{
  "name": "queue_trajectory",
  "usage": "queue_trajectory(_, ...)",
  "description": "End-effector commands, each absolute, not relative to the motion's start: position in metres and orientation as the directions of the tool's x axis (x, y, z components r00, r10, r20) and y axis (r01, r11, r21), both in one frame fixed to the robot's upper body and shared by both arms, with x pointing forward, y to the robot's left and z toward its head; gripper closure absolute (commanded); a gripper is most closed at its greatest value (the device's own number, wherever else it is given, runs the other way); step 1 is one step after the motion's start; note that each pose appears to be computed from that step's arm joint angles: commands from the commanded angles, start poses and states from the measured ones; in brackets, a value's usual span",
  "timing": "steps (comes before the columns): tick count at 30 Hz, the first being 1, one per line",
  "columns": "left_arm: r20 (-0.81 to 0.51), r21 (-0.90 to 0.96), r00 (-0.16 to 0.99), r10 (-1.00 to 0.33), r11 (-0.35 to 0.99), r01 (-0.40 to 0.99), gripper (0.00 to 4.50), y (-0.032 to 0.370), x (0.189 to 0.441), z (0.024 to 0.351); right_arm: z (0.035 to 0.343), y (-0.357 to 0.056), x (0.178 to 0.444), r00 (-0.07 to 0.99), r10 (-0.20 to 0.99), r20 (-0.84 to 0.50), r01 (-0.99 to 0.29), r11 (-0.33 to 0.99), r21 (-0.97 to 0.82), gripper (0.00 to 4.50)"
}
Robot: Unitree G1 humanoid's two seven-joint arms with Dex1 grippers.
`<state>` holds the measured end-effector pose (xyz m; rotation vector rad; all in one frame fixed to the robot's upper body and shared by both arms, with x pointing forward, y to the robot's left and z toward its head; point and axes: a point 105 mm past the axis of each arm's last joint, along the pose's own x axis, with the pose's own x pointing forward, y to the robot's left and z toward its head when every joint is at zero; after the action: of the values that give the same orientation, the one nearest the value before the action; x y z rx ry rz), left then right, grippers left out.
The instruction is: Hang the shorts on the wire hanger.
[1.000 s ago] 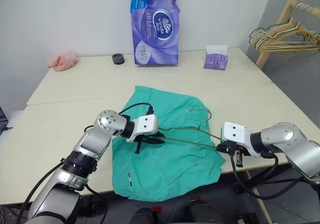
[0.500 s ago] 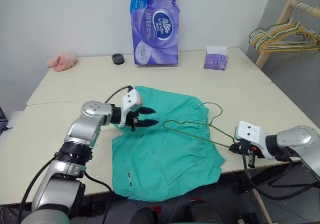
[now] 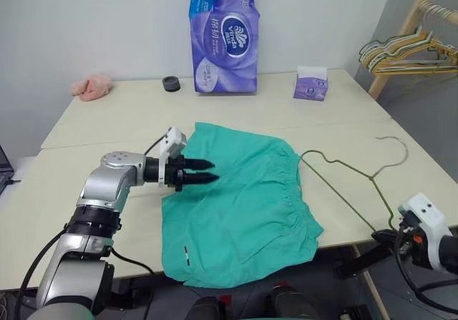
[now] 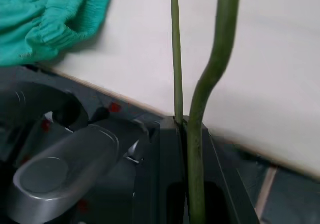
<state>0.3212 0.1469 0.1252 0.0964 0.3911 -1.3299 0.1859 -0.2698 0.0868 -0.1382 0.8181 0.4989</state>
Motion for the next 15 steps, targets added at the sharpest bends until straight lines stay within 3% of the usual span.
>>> queue_trajectory(1, -0.308, -0.112, 0.15, -0.94, 0.192, 0.975, 2.08, 0.137, 0.319, 0.139, 0.09, -0.266, 0.187, 0.612, 0.368, -0.7, -0.45, 0.89, 0.074, 4.5)
queue_trajectory(15, -0.344, -0.056, 0.122, -0.931, 0.15, 0.987, 2.08, 0.127, 0.318, 0.128, 0.076, -0.248, 0.202, 0.49, 0.45, -0.746, -0.515, 0.841, 0.169, 4.5)
